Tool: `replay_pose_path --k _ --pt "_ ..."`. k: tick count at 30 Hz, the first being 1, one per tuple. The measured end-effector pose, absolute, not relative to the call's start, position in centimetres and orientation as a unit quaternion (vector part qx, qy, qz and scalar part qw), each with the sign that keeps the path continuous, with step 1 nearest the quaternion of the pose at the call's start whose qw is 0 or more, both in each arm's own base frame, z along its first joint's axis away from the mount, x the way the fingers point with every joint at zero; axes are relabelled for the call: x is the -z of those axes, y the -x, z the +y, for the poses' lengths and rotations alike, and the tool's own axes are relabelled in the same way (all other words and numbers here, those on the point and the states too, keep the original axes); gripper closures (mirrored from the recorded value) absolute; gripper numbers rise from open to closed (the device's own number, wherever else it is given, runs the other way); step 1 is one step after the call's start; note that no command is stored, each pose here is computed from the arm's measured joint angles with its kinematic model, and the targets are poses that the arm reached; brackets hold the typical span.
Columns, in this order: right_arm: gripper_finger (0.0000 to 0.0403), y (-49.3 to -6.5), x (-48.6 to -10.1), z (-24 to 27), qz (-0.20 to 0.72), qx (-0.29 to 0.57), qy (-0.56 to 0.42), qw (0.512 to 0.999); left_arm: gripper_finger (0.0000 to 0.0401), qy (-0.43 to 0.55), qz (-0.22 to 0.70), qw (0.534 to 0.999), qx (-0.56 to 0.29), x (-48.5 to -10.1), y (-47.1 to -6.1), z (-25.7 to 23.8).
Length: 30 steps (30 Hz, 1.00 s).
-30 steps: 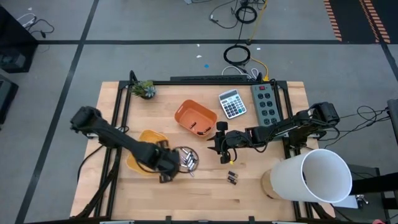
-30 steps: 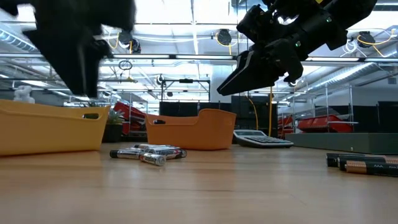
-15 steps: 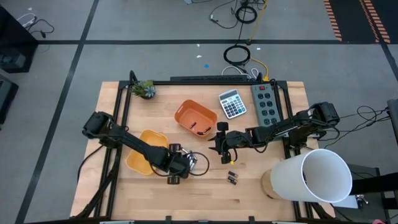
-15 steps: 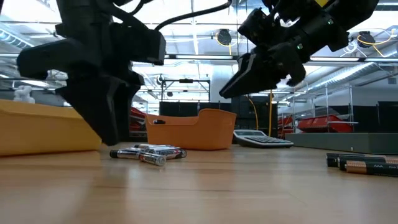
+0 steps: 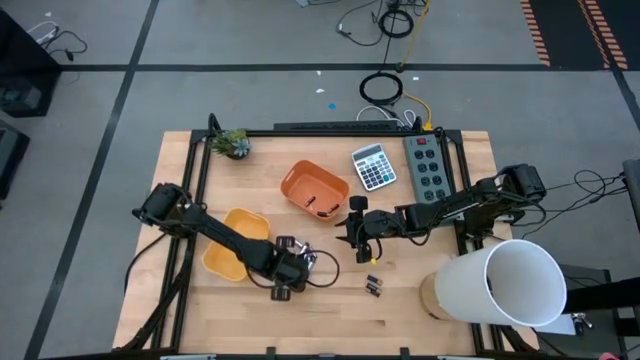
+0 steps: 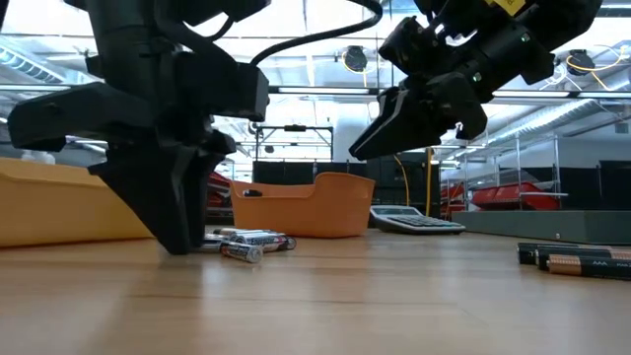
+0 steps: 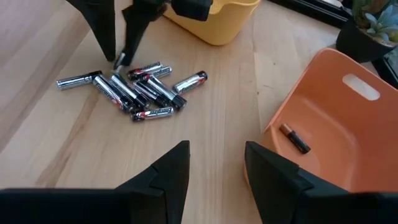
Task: Sort batteries
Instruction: Put the silver battery into the yellow bin
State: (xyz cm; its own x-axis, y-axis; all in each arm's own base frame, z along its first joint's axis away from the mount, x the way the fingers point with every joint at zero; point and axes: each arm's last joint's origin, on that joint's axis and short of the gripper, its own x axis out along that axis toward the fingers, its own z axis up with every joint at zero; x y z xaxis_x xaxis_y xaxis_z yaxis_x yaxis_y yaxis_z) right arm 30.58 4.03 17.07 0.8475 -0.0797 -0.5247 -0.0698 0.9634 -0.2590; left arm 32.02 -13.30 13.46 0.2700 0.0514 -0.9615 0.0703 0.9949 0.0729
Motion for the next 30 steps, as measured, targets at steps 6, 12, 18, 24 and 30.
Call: replay_pose_path --k 6,12,18,24,30 --pt "0.0257 -30.6 -17.1 4.0 0.276 0.003 0.135 0.952 0.0384 -0.043 0.605 0.795 0.004 -13.5 -32.0 -13.3" --pt "0.0257 -30.6 -17.1 4.0 0.276 0.003 0.134 0.952 0.0385 -0.011 0.62 0.784 -0.01 -14.1 -31.4 -13.1" --pt "0.0257 -30.6 -17.0 4.1 0.276 0.003 0.132 0.952 0.0387 0.013 0.618 0.786 -0.019 -15.2 -30.9 -13.0" --pt "0.0257 -30.6 -17.0 4.1 0.277 0.003 0.13 0.952 0.04 0.014 0.621 0.783 -0.024 -17.6 -30.1 -12.5" --pt "0.0257 -30.5 -17.0 4.1 0.276 0.004 0.129 0.952 0.04 0.021 0.61 0.789 -0.077 -21.4 -28.7 -11.1"
